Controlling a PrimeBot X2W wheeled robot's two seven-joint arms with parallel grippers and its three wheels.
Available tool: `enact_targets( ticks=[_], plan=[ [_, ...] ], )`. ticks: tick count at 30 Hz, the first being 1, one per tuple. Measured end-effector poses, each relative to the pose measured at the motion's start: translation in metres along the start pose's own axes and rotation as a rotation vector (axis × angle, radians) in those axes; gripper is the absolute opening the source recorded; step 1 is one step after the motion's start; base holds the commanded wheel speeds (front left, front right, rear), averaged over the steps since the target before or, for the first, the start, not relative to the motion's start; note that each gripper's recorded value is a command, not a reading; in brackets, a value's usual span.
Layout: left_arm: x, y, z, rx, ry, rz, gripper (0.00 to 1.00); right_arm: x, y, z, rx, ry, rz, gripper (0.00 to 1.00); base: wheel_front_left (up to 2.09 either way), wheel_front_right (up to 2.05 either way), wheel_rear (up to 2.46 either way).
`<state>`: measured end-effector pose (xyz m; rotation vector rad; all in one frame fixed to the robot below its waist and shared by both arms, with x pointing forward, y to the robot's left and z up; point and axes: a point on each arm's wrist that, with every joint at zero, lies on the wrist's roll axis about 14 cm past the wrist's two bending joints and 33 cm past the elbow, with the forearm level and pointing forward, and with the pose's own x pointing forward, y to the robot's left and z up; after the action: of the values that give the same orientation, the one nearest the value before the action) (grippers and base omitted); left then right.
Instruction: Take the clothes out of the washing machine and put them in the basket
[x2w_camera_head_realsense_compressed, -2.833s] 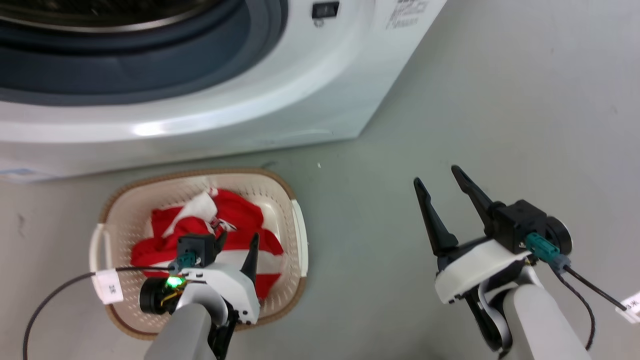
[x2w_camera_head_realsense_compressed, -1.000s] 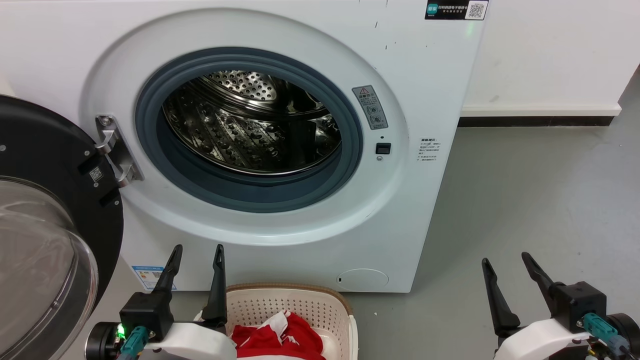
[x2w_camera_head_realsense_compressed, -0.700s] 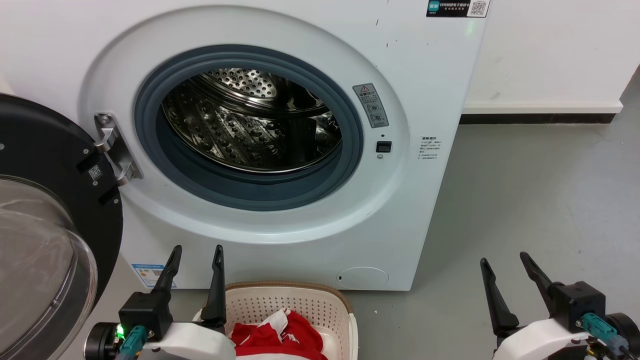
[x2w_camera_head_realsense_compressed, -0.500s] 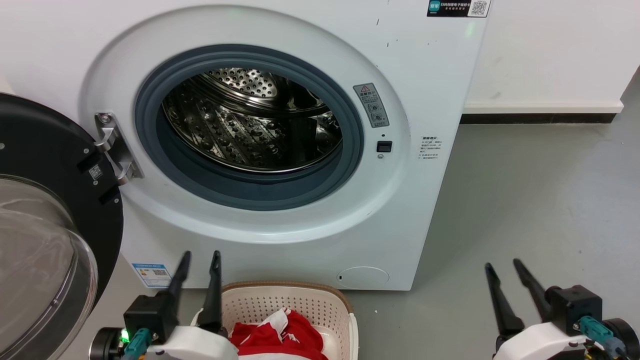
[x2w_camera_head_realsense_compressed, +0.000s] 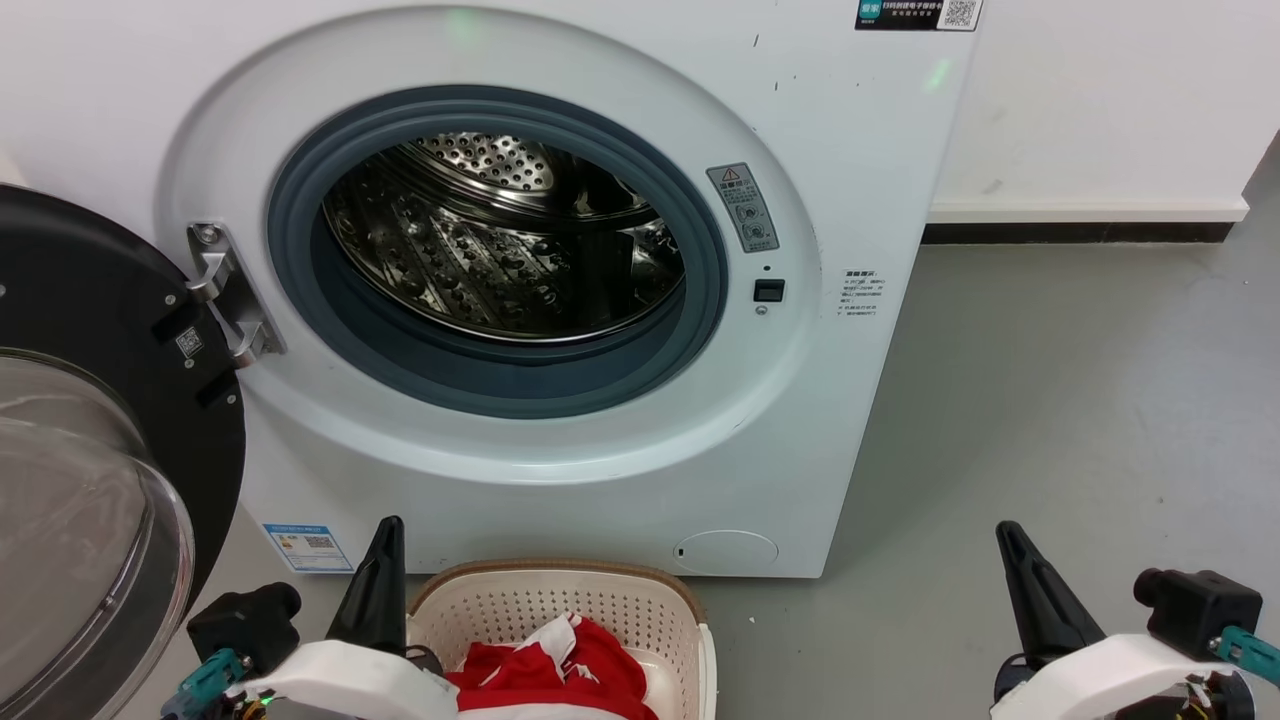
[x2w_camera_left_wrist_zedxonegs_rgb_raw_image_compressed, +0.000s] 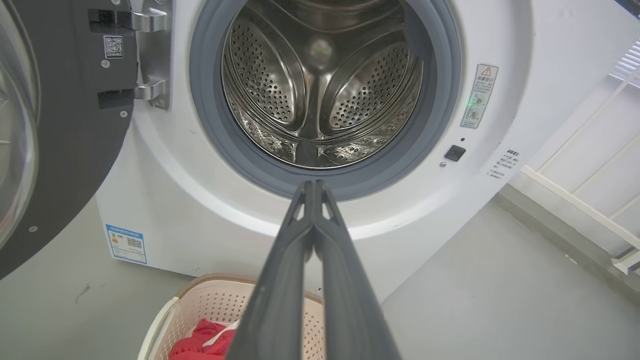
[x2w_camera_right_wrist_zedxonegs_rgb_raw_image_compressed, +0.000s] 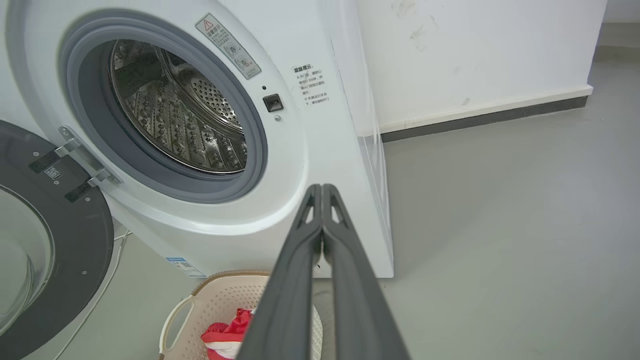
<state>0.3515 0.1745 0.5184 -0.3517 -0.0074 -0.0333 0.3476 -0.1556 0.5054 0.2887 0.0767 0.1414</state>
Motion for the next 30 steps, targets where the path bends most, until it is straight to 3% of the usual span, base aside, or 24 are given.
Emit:
enact_targets(
  ticks=[30],
  plan=[
    [0.013, 0.014, -0.006, -0.458, 0.039, 0.038, 0.00, 0.013, -0.014, 0.007, 0.484, -0.047, -0.018, 0.00, 0.00, 0.00, 0.00]
  ],
)
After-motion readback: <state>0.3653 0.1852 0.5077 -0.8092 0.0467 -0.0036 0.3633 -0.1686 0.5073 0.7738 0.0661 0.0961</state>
